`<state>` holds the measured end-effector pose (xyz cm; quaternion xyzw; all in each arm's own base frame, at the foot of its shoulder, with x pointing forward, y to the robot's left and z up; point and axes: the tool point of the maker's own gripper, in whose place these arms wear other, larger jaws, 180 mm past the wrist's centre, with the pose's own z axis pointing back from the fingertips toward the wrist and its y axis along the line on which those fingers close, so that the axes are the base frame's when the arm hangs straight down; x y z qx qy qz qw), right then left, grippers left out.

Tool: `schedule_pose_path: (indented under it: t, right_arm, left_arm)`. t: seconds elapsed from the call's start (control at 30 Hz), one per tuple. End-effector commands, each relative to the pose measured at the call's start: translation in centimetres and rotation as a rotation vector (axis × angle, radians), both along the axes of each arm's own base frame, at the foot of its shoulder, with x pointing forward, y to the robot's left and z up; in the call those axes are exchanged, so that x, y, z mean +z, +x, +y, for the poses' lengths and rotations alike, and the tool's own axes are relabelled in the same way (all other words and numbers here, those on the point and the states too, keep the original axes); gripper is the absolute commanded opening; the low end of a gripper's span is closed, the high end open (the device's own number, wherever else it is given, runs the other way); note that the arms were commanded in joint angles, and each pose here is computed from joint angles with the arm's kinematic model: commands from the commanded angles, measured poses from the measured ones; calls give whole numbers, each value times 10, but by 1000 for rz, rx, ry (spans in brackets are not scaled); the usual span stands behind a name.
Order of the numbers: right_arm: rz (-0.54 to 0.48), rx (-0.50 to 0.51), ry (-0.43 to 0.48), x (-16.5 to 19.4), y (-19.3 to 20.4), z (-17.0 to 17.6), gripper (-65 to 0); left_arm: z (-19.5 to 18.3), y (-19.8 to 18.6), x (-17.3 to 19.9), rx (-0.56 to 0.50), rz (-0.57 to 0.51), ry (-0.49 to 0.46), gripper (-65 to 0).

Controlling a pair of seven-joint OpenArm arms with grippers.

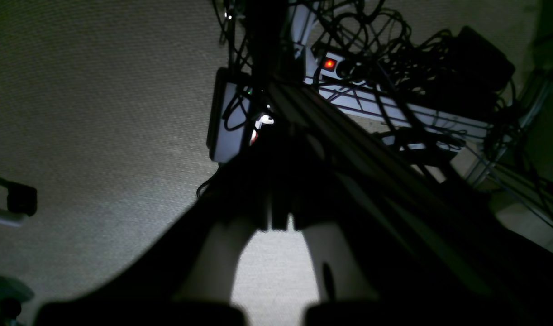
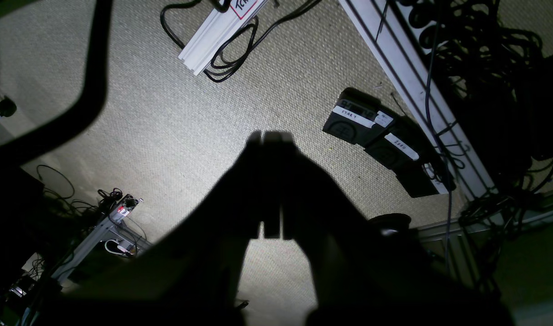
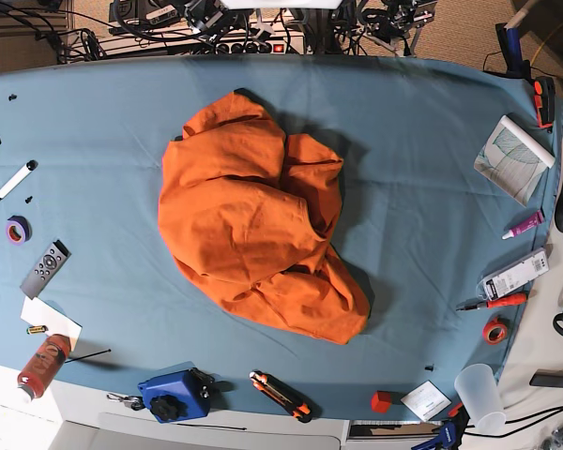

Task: Layout the t-shirt on the table in an organized manner, then fold the t-shirt properly

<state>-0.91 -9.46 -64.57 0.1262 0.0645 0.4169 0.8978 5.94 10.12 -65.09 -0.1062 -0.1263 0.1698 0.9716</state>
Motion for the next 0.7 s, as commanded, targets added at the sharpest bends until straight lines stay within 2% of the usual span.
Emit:
schedule_pose_path:
  t: [0.0,0.37,0.47,0.57,0.67]
  right_arm:
    - [3,-4,4,1,0,0,-650]
    - [3,-4,4,1,0,0,-650]
    - [8,-2,-3,1,-1,-1,-650]
    - [28,7,-27,1,-6,-7,-650]
    - [57,19,-65,1,-12,-17,-650]
  left_arm:
    - [-2,3,1,-1,-12,-7,-650]
    - [-2,2,1,-1,-12,-8,-650]
    - [-11,2,3,-12,-26,-59,-650]
    - [-16,-5,5,-20,-29,-93,-650]
    - [-8,-16,6,-22,-27,-76,-650]
